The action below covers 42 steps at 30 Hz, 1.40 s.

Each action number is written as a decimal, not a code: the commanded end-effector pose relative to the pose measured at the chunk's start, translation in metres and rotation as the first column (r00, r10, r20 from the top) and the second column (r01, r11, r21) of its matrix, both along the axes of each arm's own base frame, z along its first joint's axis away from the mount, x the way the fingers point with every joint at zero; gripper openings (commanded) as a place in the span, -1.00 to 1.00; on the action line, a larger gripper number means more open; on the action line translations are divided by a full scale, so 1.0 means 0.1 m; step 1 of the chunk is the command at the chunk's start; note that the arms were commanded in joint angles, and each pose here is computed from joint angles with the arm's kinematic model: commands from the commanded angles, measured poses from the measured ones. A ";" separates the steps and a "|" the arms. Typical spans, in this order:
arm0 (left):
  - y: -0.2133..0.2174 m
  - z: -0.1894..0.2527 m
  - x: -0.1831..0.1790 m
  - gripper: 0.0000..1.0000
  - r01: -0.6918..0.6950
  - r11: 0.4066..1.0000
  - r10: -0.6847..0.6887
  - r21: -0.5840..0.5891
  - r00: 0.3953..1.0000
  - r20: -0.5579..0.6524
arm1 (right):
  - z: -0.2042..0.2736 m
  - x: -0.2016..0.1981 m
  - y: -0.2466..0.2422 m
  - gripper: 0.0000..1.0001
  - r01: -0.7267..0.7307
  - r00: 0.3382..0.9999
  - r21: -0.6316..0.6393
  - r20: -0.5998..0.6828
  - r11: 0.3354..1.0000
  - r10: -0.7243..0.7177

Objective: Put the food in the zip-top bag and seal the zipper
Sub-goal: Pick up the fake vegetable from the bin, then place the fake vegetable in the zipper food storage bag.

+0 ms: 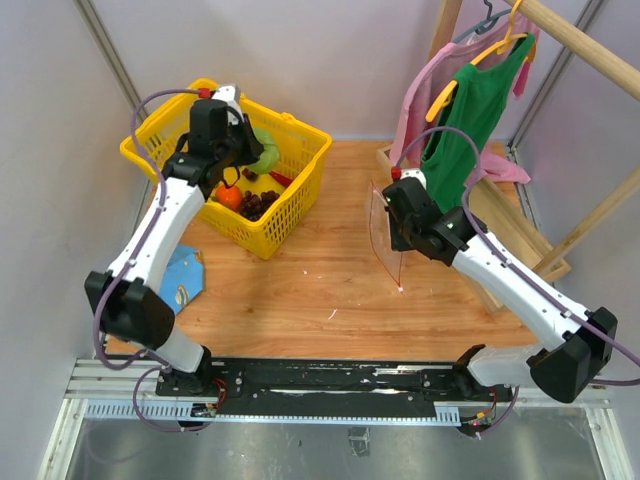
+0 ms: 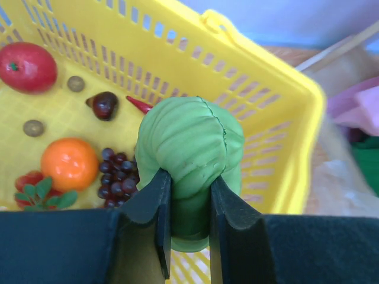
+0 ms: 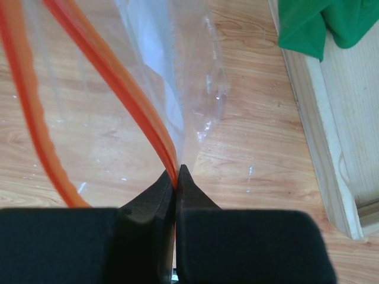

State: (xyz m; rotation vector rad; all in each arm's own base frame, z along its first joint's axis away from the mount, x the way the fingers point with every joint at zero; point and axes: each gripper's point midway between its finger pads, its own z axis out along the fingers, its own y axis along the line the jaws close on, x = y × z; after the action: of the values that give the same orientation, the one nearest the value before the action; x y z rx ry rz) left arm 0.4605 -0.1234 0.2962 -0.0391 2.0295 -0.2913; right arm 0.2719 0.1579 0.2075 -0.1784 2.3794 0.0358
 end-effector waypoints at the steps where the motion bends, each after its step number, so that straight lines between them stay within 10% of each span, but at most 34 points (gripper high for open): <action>1: -0.13 0.62 -0.35 -0.99 0.046 0.979 -0.025 -0.197 0.994 0.108 | 0.12 0.02 0.16 -0.99 0.000 1.000 0.037 0.008 0.999 0.000; 30: -1.71 0.67 -1.98 -0.99 0.521 0.462 -0.591 -0.718 0.784 0.189 | 0.10 0.19 0.75 -0.99 -0.025 0.997 0.132 -0.062 0.991 0.034; 36: -1.83 0.45 -1.93 -0.99 0.483 0.504 -0.579 -0.716 0.804 0.135 | 0.13 0.19 0.89 -0.99 -0.048 0.997 0.200 -0.056 0.979 0.060; 42: -1.74 -0.20 -1.73 -0.99 0.308 0.674 -0.464 -0.671 0.884 -0.061 | 0.28 0.18 1.02 -0.99 -0.110 0.992 0.264 -0.027 0.958 0.121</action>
State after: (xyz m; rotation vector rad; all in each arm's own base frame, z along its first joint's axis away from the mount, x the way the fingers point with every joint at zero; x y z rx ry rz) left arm 0.2774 -0.2969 0.3205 0.0104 1.9406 -1.4521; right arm 0.2930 0.2276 0.2088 -0.1452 2.4462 0.2128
